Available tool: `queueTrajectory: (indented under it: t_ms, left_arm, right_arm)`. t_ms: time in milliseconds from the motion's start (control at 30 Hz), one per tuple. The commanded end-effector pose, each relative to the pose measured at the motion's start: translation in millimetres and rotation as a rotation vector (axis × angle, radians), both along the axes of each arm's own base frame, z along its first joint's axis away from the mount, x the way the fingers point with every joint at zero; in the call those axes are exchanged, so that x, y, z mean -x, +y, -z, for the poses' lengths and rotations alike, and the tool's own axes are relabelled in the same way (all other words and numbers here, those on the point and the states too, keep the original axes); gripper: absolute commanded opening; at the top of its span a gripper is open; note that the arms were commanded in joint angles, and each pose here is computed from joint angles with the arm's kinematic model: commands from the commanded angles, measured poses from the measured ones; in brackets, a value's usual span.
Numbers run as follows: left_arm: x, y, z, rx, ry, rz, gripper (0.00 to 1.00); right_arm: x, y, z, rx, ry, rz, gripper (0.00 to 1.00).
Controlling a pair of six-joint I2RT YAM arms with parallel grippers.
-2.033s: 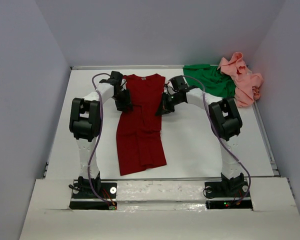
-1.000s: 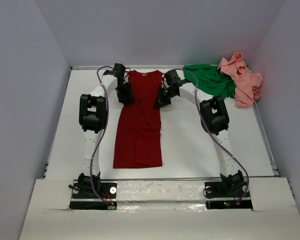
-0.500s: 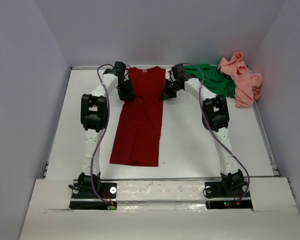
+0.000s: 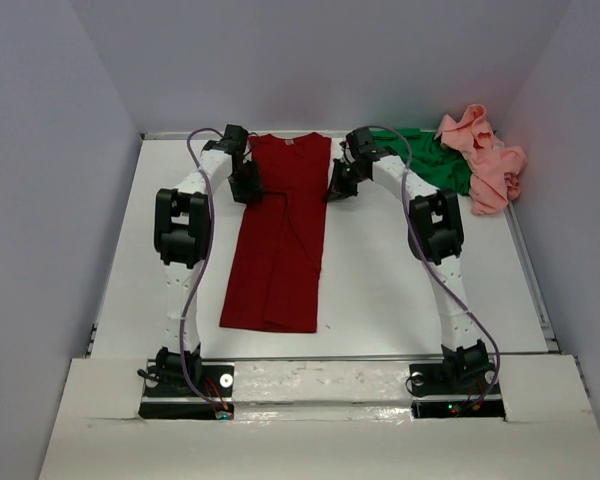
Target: Fold and stack the t-shirts
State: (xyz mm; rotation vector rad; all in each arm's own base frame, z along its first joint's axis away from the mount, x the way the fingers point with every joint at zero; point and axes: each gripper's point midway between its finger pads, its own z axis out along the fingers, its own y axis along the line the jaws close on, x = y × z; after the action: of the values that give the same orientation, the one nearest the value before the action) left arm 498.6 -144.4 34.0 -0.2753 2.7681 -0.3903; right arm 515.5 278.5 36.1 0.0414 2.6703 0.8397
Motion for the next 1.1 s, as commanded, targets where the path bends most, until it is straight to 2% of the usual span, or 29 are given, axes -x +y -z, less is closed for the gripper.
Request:
queueTrajectory:
  t_ms: [0,33,67,133,200,233,267,333,367,400,433,467,500,667,833,1067]
  left_arm:
    - [3,30,-81,-0.076,-0.146,-0.067,0.49]
    - [6,34,-74,-0.090,-0.128,-0.077,0.49]
    - [16,41,-85,-0.103,-0.140,-0.098,0.50]
    - [29,52,-107,-0.108,-0.178,-0.135,0.50]
    - [51,64,-100,-0.133,-0.148,-0.164,0.50]
    - [60,70,-116,-0.127,-0.180,-0.183,0.50]
    - [77,75,-104,-0.132,-0.142,-0.188,0.50]
    - [96,79,-102,-0.121,-0.116,-0.199,0.50]
    - [118,78,-95,-0.101,-0.077,-0.193,0.50]
    - [129,77,-90,-0.092,-0.051,-0.189,0.50]
    - [140,75,-90,-0.079,-0.039,-0.186,0.50]
    - [150,70,-86,-0.051,-0.020,-0.176,0.50]
    - [170,70,-67,-0.049,0.039,-0.172,0.50]
    - [225,71,-38,-0.039,0.137,-0.159,0.50]
    - [254,71,-35,-0.019,0.147,-0.169,0.50]
    - [284,71,-38,-0.006,0.179,-0.185,0.51]
  right_arm:
    - [13,-15,-57,0.033,-0.090,-0.016,0.02]
    - [17,-18,-63,0.038,-0.098,-0.018,0.03]
    - [22,-22,-84,0.044,-0.134,-0.016,0.03]
    - [41,-31,-82,0.064,-0.107,-0.016,0.06]
    - [58,-37,-104,0.059,-0.128,-0.010,0.19]
    - [78,-42,-91,0.061,-0.067,-0.009,0.44]
    - [91,-43,-107,0.036,-0.074,-0.012,0.52]
    - [119,-43,-103,0.005,0.001,-0.024,0.59]
    - [152,-36,-96,-0.018,0.079,-0.061,0.62]
    - [169,-32,-83,-0.008,0.133,-0.079,0.63]
    - [186,-29,-89,-0.009,0.134,-0.097,0.64]
    - [210,-29,-74,0.010,0.193,-0.101,0.71]
    - [229,-18,-79,0.005,0.189,-0.134,0.75]
    - [294,4,-59,-0.037,0.283,-0.137,0.77]
    - [342,35,-50,-0.048,0.290,-0.191,0.77]
    - [364,52,-38,-0.075,0.285,-0.200,0.74]
